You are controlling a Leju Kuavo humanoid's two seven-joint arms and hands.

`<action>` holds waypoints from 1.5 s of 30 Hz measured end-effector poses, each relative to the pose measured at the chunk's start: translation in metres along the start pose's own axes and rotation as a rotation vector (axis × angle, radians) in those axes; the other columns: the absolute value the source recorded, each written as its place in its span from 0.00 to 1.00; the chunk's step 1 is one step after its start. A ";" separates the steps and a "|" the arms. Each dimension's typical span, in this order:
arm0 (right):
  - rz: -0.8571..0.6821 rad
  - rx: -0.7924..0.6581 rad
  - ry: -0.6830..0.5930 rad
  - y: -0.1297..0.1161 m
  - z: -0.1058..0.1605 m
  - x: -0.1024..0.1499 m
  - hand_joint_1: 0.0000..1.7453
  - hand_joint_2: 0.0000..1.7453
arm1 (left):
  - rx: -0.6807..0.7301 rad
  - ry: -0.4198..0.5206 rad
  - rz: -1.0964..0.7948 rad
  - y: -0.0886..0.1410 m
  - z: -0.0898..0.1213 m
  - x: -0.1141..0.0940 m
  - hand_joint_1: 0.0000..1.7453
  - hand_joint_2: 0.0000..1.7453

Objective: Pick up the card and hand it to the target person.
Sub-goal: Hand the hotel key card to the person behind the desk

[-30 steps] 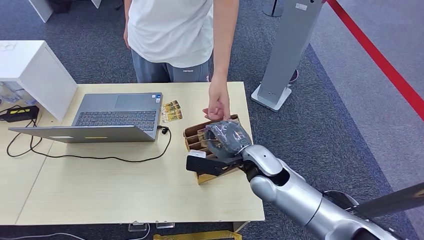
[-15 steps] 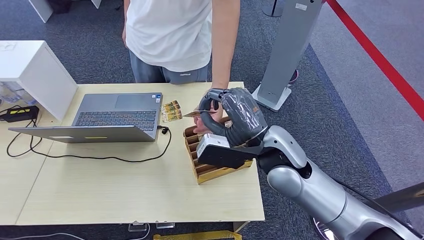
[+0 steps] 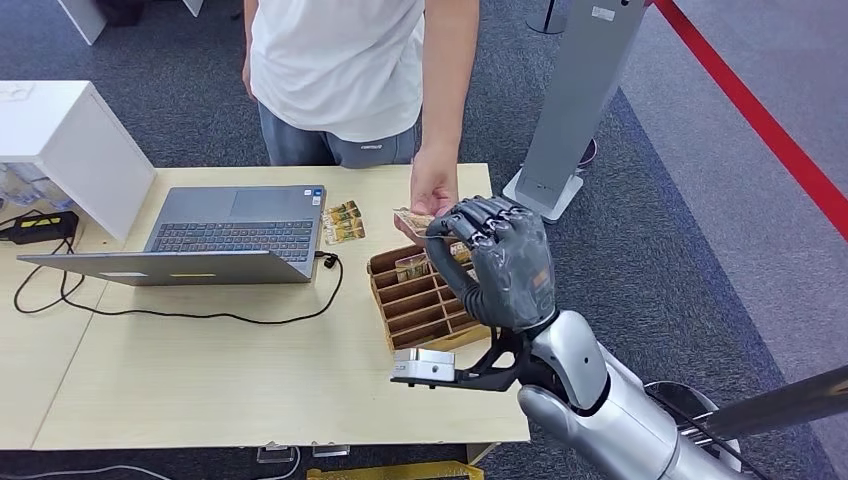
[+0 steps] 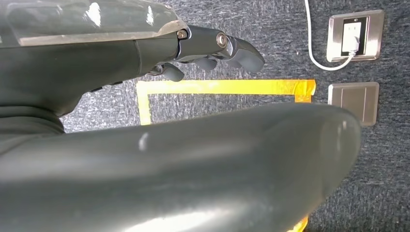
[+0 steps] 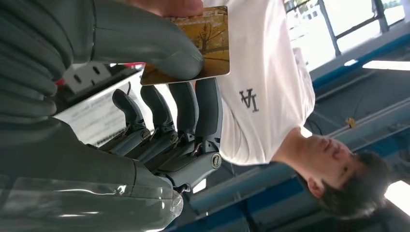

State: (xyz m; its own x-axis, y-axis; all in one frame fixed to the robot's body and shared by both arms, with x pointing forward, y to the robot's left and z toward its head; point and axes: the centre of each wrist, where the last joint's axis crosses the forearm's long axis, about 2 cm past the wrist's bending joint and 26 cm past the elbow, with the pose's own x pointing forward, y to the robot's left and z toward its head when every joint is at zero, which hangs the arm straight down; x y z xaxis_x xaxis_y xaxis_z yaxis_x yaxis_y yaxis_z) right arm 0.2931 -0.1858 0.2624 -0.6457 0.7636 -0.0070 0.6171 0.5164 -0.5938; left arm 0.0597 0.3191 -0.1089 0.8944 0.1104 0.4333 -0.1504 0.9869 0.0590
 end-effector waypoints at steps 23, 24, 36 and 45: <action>-0.990 0.148 0.542 0.043 0.051 -0.016 0.00 1.00 | 0.017 0.010 0.018 0.000 0.000 0.000 0.00 0.00; -1.063 0.171 0.579 0.045 0.054 -0.017 0.00 1.00 | 0.019 0.013 0.019 0.000 0.000 0.000 0.00 0.00; -1.243 0.279 0.724 0.045 0.069 -0.030 0.00 1.00 | 0.043 0.033 0.033 0.001 0.000 0.000 0.00 0.00; -1.138 0.357 0.797 0.031 0.087 -0.032 0.00 1.00 | 0.047 0.039 0.036 0.001 0.000 0.000 0.00 0.00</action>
State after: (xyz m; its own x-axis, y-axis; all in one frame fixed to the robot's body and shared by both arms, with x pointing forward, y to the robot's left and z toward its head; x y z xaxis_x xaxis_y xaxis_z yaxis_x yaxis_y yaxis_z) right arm 0.2934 -0.2283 0.1741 -0.2097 0.0803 0.9745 -0.2757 0.9513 -0.1378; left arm 0.0592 0.3199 -0.1089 0.9038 0.1509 0.4004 -0.2014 0.9756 0.0870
